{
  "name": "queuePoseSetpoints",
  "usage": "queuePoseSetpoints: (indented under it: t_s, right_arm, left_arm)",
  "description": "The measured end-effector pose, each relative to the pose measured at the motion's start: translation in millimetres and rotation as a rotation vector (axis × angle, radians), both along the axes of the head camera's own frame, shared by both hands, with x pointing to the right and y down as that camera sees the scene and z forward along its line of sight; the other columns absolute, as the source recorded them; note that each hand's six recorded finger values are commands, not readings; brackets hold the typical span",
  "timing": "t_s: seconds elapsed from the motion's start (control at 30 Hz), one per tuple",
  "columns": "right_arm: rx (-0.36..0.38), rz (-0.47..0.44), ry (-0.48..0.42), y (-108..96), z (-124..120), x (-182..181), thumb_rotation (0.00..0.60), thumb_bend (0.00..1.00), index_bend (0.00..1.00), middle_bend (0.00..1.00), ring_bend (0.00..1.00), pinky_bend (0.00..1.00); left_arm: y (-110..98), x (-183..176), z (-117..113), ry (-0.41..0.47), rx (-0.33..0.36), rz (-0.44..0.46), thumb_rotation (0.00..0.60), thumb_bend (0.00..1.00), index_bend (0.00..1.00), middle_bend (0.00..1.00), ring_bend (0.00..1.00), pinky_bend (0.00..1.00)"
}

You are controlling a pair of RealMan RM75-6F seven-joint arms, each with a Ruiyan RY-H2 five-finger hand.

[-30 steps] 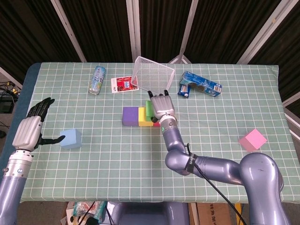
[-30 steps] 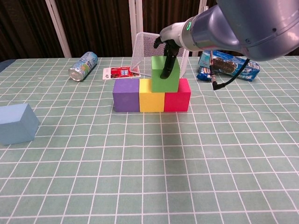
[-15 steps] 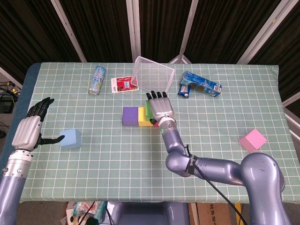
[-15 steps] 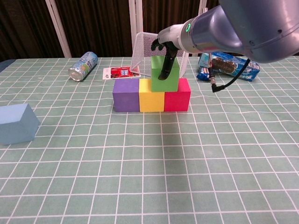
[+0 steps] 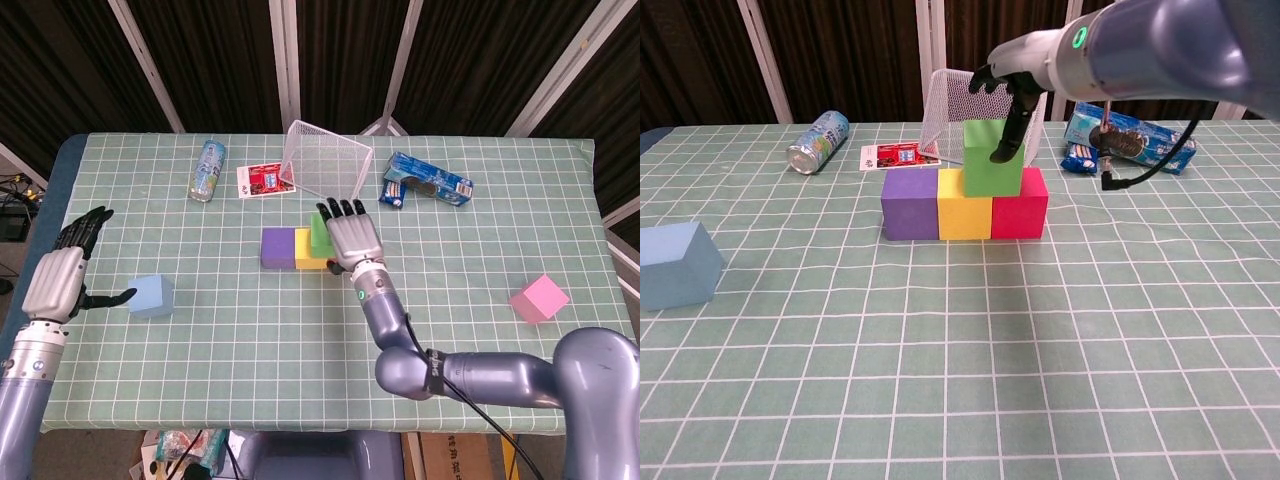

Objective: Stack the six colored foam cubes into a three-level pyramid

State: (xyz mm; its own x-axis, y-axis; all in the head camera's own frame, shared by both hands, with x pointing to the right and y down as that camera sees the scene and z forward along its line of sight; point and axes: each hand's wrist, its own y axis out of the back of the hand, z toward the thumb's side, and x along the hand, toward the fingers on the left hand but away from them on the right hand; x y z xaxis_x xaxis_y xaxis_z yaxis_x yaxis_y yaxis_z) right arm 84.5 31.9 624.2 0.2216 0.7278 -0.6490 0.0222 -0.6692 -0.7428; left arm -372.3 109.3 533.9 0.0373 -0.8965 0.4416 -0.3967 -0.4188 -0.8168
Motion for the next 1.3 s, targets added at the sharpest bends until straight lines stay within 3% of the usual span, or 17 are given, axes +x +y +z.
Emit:
queuePoseSetpoints:
  t_s: [0.13, 0.3, 0.6, 0.8, 1.03, 1.3]
  right_arm:
    - [0.048, 0.025, -0.013, 7, -18, 33, 0.6, 0.31, 0.0, 0.0, 0.0, 0.0]
    - [0.099, 0.125, -0.017, 21, -35, 100, 0.6, 0.31, 0.0, 0.0, 0.0, 0.0]
    - [0.172, 0.297, -0.002, 61, -47, 215, 0.6, 0.31, 0.0, 0.0, 0.0, 0.0]
    - [0.267, 0.364, 0.025, 90, -52, 286, 0.6, 0.31, 0.0, 0.0, 0.0, 0.0]
    - [0.324, 0.352, 0.017, 109, -55, 317, 0.6, 0.31, 0.0, 0.0, 0.0, 0.0]
    - [0.309, 0.343, -0.047, 117, -48, 316, 0.6, 0.31, 0.0, 0.0, 0.0, 0.0]
  left_arm:
    - [2, 1, -1, 0.0, 0.001, 0.006, 0.6, 0.04, 0.0, 0.0, 0.0, 0.04]
    - [4, 3, 1, -0.005, 0.001, 0.018, 0.6, 0.04, 0.0, 0.0, 0.0, 0.04]
    - [9, 7, 9, -0.025, -0.004, 0.036, 0.6, 0.04, 0.0, 0.0, 0.0, 0.04]
    - [17, 5, 21, -0.044, -0.032, 0.028, 0.6, 0.04, 0.0, 0.0, 0.0, 0.04]
    - [27, -4, 36, -0.097, -0.078, 0.007, 0.6, 0.04, 0.0, 0.0, 0.0, 0.04]
    - [37, -14, 59, -0.162, -0.143, -0.024, 0.6, 0.04, 0.0, 0.09, 0.0, 0.04]
